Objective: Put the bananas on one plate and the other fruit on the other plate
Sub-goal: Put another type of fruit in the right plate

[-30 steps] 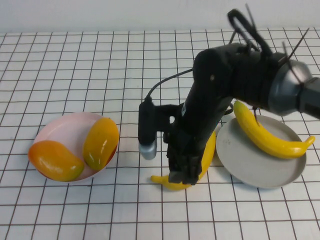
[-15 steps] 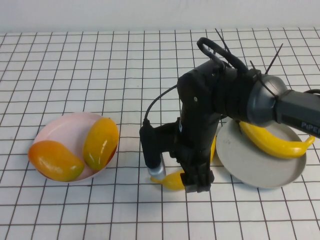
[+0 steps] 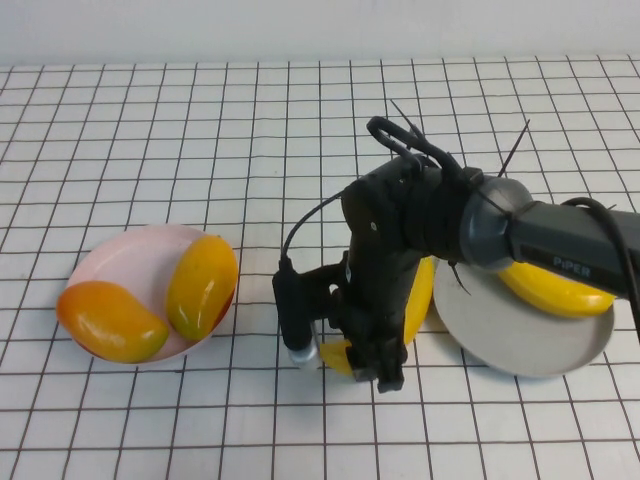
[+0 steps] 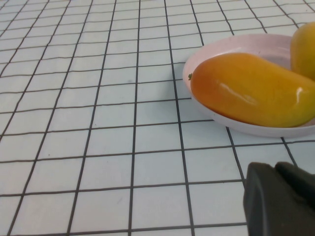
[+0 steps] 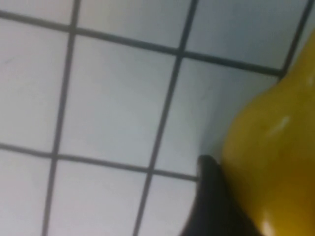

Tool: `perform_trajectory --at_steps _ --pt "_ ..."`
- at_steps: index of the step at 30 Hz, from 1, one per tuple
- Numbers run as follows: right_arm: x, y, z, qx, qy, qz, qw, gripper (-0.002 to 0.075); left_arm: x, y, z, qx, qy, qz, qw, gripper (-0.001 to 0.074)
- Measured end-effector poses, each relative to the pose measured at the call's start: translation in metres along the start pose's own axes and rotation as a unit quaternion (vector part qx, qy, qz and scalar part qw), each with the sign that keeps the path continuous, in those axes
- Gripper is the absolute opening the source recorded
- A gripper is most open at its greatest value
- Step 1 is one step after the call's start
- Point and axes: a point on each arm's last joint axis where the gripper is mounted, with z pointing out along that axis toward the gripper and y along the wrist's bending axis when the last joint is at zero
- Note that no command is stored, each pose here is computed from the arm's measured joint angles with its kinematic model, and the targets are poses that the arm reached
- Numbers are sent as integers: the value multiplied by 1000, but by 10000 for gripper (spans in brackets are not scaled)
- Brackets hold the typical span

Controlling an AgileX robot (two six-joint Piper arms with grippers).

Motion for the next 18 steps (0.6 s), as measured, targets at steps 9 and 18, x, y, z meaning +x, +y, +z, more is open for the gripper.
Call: perform_trajectory --at_steps 9,18 --pt "-9 -17 -56 67 -31 134 988 308 0 0 0 0 0 0 1000 -3" --pt "12 -18 -157 159 -69 366 914 308 0 0 0 0 0 0 1000 -3"
